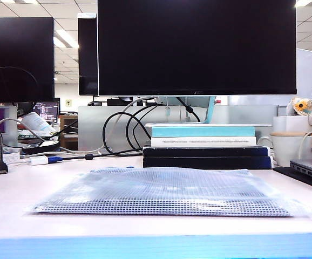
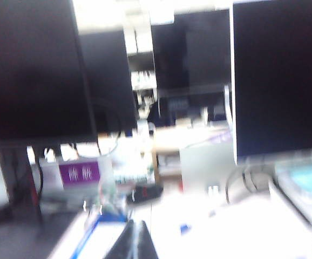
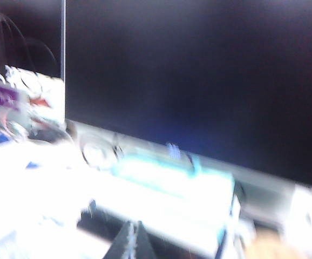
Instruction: Pick up the transparent plastic file bag with a blue zipper and open its zipper.
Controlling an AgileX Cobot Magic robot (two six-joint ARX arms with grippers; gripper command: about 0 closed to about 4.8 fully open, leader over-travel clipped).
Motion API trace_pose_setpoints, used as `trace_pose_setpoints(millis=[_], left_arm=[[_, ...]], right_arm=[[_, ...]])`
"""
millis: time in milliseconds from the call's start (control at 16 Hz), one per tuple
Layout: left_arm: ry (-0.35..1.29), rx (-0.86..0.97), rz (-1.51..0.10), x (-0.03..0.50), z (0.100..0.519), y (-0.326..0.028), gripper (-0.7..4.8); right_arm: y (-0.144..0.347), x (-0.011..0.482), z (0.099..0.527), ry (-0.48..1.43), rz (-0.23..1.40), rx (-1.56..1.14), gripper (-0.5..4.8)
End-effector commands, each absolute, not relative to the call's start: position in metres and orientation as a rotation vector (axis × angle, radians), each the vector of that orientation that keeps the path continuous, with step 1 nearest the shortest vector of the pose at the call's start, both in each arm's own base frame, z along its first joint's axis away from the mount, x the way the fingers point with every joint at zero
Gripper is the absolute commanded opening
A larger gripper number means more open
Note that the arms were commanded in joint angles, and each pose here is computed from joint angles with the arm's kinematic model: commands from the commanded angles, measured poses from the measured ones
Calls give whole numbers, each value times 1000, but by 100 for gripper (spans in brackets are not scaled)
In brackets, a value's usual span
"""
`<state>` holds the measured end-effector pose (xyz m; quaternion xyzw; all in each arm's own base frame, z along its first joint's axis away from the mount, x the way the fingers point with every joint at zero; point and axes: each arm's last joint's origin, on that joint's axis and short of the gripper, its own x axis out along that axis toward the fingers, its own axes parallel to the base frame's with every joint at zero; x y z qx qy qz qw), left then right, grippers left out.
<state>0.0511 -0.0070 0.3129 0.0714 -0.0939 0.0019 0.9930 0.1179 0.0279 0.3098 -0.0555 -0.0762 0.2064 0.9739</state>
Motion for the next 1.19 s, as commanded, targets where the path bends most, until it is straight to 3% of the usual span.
trace_pose_setpoints(millis=[62, 187, 312, 687, 1186], left_arm=[[-154, 125, 21, 36, 303, -2, -6], [-135, 79, 20, 33, 293, -1, -6], [-97, 43, 10, 38, 283, -3, -6], [-102, -92, -5, 57, 259, -8, -6], [-84, -82, -23, 81, 214, -16, -6]], right_arm=[[23, 102, 264, -178, 364, -45, -8], [19, 93, 222, -183, 288, 62, -8], [15, 86, 213, -266, 177, 155, -8], [16, 95, 178, -126, 156, 168, -8], [14, 96, 169, -37, 88, 160, -7]])
